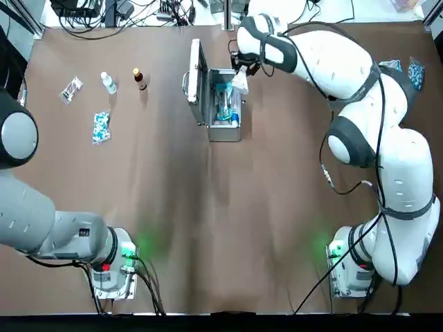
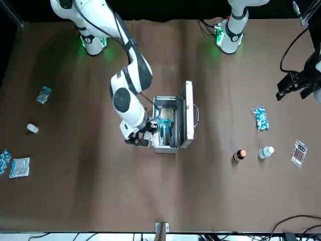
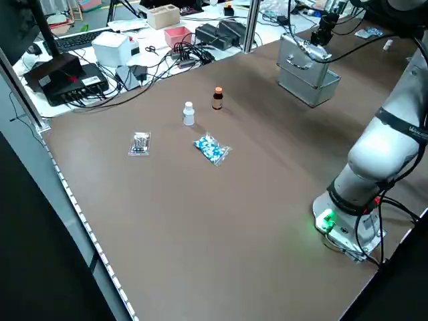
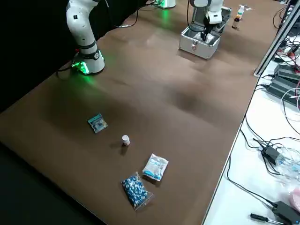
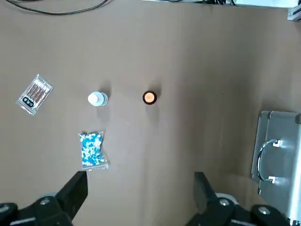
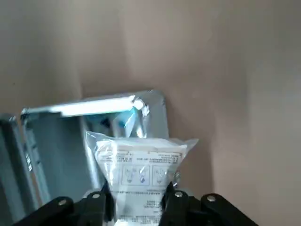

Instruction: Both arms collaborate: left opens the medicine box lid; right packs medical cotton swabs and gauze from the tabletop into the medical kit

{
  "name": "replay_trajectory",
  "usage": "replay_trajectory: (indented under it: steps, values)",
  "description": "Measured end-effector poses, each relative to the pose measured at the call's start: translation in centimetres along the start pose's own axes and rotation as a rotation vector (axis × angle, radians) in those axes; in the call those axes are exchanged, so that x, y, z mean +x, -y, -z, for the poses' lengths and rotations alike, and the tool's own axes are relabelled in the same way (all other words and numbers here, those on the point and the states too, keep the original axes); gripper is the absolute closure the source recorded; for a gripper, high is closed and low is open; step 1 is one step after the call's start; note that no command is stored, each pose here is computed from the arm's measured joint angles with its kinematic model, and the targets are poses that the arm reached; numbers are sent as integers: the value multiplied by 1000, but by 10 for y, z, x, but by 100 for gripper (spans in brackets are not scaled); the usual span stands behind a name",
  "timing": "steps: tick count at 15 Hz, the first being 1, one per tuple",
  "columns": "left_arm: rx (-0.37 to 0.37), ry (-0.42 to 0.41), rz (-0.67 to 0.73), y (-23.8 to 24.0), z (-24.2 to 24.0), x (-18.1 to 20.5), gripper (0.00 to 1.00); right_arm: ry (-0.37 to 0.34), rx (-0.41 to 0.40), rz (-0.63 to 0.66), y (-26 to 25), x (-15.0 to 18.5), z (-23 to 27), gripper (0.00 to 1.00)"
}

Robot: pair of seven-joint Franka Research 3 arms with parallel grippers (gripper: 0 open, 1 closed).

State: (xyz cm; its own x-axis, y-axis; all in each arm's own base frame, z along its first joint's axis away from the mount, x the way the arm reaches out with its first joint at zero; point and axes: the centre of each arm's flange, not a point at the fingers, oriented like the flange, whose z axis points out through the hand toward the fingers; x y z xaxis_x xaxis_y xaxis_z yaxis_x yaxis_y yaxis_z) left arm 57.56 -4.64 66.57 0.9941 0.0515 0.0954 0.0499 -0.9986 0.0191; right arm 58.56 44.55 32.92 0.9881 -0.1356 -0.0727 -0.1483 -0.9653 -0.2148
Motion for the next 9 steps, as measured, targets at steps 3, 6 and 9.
replay_trajectory:
  steps: [3,6,9]
  values:
    - [0,0,1,0,0,0,0,10,6,22,16,-18,-7,44]
    - [0,0,1,0,0,0,0,11,5,26,19,-22,-9,36]
    - [0,0,1,0,0,0,0,13,4,32,22,-25,-11,11]
